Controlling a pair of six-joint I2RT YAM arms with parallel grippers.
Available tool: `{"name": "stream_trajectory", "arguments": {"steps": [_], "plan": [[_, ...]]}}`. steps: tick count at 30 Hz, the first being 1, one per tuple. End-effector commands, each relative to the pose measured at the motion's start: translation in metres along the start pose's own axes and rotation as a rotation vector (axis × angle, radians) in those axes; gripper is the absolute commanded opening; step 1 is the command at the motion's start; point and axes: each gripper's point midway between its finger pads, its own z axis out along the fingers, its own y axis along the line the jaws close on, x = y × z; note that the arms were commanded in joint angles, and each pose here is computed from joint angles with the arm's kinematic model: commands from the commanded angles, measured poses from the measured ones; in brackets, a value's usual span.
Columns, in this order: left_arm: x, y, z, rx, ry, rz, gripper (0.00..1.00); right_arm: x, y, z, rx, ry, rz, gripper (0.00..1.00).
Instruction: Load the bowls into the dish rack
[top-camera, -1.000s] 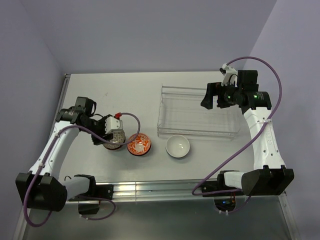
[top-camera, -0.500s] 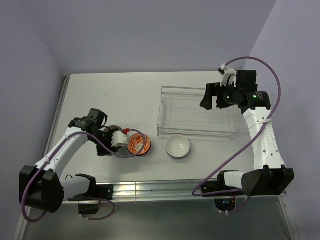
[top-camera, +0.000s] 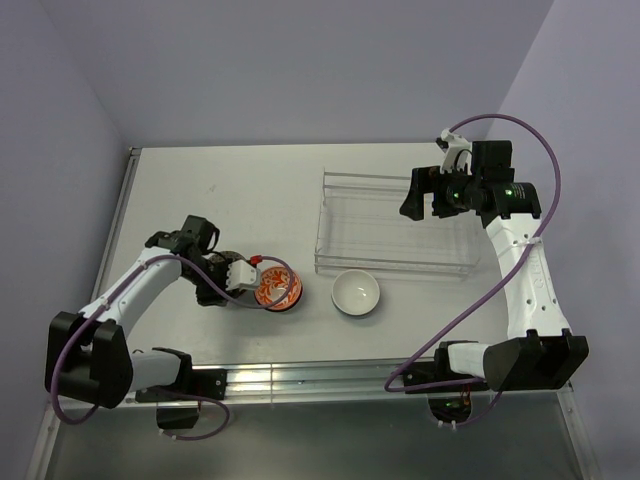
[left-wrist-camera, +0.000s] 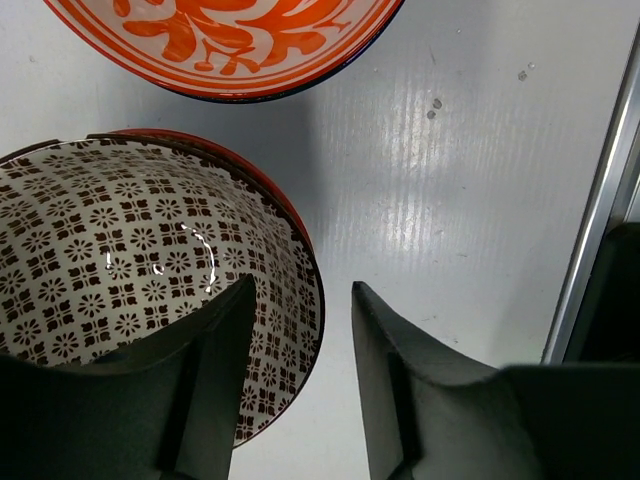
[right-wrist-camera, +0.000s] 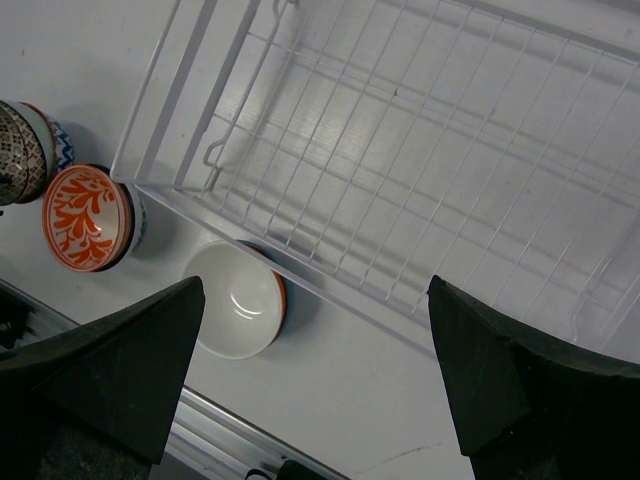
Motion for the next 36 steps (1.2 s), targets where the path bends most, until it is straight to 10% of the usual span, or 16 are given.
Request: {"name": "stream_trajectory", "arguments": {"steps": [1,18,36], "plan": [[-0.007,0.004,-0.002,0.000,-0.022,0.031,0.47,-0.003,0.001,-0.001,0.002,-0.006,-0.022,1.00],[-0.015,-0.002,-0.017,-0.020,-0.035,0.023,0.00,-0.021,0.015,-0.008,-0.047,-0.043,0.013,1.00],[-0.082,0.028,-0.083,-0.235,-0.248,-0.026,0.00,-0.051,0.043,-0.008,-0.184,-0.172,0.193,1.00]]}}
